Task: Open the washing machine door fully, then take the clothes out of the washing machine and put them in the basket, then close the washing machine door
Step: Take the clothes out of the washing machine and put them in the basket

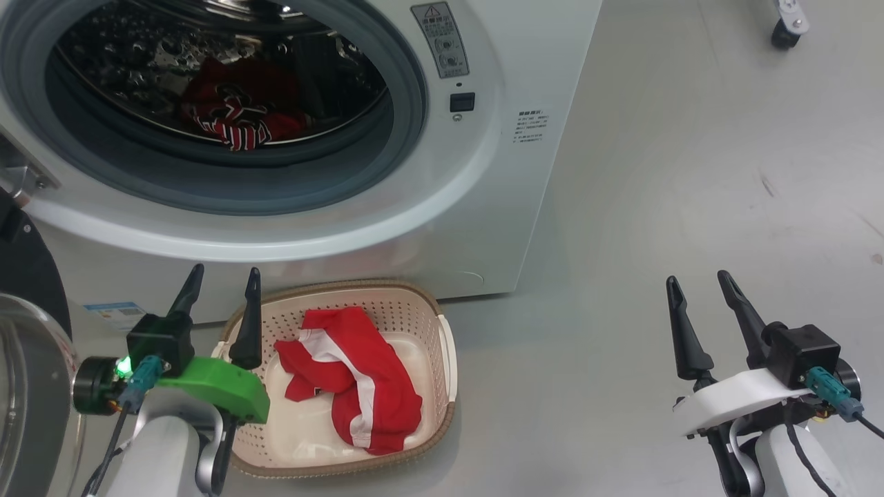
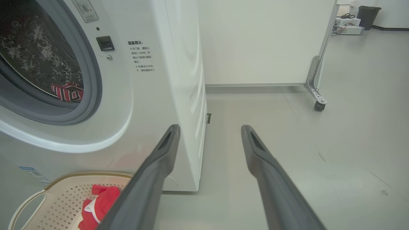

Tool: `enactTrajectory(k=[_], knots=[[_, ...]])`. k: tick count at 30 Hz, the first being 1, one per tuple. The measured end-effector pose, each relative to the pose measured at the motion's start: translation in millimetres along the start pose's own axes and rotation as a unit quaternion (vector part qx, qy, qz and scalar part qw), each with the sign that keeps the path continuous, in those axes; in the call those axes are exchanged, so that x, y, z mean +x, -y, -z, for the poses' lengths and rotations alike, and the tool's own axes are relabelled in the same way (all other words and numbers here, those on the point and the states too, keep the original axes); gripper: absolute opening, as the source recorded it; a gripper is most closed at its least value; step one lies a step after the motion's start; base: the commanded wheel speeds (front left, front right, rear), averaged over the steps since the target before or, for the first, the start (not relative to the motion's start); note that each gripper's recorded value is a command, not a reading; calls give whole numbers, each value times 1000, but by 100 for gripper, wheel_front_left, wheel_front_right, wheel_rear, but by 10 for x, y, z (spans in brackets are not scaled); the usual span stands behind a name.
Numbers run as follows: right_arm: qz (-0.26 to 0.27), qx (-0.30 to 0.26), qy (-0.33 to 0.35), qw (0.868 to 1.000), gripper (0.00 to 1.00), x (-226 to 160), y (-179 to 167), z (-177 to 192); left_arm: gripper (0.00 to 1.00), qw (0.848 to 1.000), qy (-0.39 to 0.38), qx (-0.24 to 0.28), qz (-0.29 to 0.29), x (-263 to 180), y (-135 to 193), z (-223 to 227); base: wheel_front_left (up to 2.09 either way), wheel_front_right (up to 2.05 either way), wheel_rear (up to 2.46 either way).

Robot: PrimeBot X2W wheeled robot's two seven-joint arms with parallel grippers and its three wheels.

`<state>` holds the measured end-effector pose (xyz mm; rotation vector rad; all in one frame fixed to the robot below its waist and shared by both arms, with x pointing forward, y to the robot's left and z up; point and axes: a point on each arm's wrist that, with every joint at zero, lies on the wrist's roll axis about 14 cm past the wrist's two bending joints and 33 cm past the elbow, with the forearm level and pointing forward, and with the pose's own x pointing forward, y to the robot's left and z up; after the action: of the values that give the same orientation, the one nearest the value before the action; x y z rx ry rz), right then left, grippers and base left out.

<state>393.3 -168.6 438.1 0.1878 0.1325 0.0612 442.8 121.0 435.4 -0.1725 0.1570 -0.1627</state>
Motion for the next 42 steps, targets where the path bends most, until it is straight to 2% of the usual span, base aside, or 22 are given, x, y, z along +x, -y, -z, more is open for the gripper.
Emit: enactTrajectory(k=[22,42], knots=[[-1,-8,33,999,100,-456,-65,-195,100,999,46,-1,-12,-742,54,-226,0,0,0],[-6,-6,45,999,100,-560,-119,-269,100,997,70,3,-11,-923,89,-350,0,0,0]])
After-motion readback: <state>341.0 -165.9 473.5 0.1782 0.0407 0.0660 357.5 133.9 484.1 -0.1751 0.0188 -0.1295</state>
